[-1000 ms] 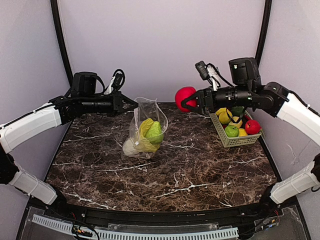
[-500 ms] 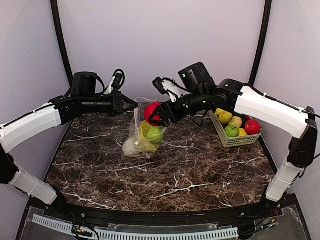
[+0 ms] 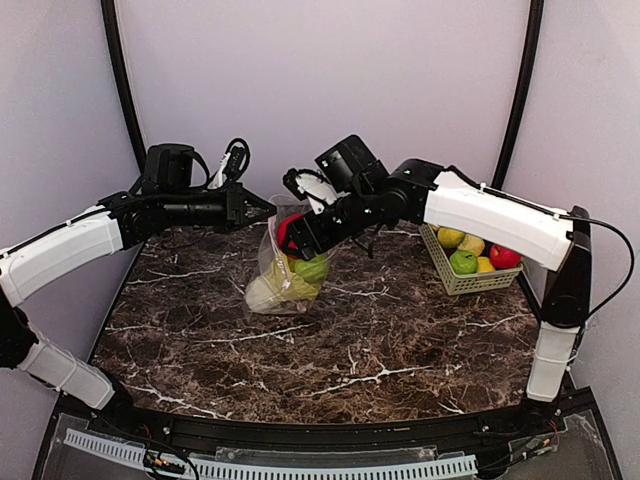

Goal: Place the food in the zip-top bag and seal the zipper
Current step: Place the fake vegetable in the zipper food storage bag.

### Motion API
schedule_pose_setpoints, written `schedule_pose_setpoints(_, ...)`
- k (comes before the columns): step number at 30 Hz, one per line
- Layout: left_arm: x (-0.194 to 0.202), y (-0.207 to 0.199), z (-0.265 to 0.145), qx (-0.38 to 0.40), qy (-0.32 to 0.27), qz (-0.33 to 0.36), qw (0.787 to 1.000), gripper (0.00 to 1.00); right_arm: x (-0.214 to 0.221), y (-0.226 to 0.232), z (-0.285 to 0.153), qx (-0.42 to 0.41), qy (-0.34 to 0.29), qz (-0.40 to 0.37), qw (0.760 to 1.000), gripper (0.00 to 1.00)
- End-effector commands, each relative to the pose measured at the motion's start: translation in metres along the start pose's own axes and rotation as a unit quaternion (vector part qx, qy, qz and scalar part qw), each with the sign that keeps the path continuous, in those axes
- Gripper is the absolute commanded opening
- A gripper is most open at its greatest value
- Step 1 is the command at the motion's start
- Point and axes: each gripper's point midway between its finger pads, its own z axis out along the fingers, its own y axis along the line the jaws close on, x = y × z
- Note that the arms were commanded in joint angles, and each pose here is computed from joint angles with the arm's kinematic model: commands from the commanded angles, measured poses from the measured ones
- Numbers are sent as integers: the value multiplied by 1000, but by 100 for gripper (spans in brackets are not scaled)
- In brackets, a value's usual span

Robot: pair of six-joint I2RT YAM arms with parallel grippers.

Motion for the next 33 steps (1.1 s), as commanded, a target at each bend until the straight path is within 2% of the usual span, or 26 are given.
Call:
schedule_pose_setpoints(1,-7,-8,-8,10,-15,15,1000,1,-6,-5,1,35,-6,7,999,80)
schedule_pose_setpoints(8,-7,-8,-9,9,-16,15,1000,1,-6,-5,4,34,-4,4,999,91)
schedule_pose_setpoints(20,-8,-7,-6,10,-15,13,1000,1,-13,0,-4,26,-16,-3,1000,93)
schedule_pose_setpoints(28,-8,-4,-6,0,-17,15,1000,1,-27,14,-62,-13,-73,-12,997,96)
schedule_pose_setpoints(33,-9,-2,-5,-3,-19,13,1000,1,-21,-13,-100,55,-100,7,993,99)
